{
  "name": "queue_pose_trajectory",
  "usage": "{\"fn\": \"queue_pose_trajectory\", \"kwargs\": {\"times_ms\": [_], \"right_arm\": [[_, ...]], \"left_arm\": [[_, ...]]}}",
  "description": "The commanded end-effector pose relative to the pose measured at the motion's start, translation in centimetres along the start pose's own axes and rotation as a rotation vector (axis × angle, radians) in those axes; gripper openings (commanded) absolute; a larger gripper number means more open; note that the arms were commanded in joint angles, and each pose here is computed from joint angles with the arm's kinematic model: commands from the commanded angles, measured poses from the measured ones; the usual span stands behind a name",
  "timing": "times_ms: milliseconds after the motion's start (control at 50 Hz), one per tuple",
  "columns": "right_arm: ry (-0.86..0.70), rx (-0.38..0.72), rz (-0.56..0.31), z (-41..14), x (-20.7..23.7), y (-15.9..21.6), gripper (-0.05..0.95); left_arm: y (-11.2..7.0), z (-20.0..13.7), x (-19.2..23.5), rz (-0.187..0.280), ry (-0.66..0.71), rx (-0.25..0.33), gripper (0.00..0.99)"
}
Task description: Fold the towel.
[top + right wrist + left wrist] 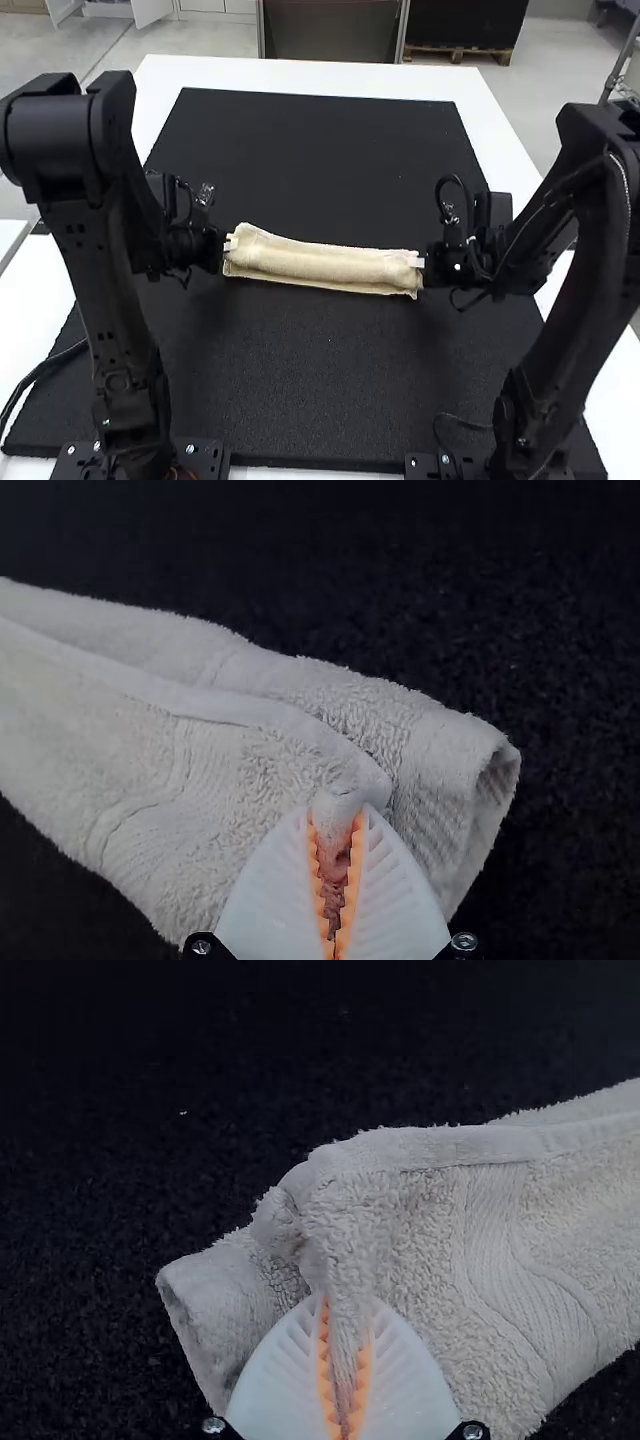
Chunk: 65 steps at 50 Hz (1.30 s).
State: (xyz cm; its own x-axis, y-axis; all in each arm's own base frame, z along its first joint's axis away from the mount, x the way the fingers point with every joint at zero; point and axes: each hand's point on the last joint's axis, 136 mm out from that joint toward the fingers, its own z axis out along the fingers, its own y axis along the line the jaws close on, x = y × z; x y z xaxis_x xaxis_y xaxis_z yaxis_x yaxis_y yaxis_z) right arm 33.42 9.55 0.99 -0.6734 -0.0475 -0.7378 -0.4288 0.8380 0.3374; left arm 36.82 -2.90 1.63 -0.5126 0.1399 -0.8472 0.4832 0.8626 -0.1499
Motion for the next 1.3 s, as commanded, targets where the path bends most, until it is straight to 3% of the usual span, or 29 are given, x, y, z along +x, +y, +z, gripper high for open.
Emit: {"fn": "queue_pose_trajectory", "kwargs": {"times_ms": [0, 420, 500, 680, 760, 920, 1280], "right_arm": [[-0.020, 0.045, -0.007, 0.0, -0.8, -1.4, -0.02], [-0.034, 0.073, -0.015, 0.0, -1.2, -1.9, 0.13], [-0.034, 0.073, -0.015, 0.0, -1.2, -1.9, 0.19], [-0.036, 0.080, -0.018, 0.0, -1.2, -2.0, 0.34], [-0.035, 0.080, -0.016, 0.0, -1.2, -2.0, 0.40], [-0.040, 0.083, -0.015, -0.1, -1.3, -2.2, 0.59], [-0.048, 0.096, 0.000, -0.4, -1.5, -2.9, 0.77]], "left_arm": [[1.1, 0.0, 0.5, 0.001, 0.007, -0.040, 0.026], [1.5, 0.0, 0.7, -0.001, 0.009, -0.054, 0.080], [1.4, 0.0, 0.8, 0.000, 0.009, -0.054, 0.182], [1.4, 0.1, 0.9, -0.001, 0.012, -0.052, 0.239], [1.5, 0.1, 0.8, 0.001, 0.011, -0.054, 0.326], [1.4, 0.1, 1.2, -0.005, 0.017, -0.052, 0.330], [1.3, 0.3, 1.5, -0.010, 0.024, -0.046, 0.356]]}}
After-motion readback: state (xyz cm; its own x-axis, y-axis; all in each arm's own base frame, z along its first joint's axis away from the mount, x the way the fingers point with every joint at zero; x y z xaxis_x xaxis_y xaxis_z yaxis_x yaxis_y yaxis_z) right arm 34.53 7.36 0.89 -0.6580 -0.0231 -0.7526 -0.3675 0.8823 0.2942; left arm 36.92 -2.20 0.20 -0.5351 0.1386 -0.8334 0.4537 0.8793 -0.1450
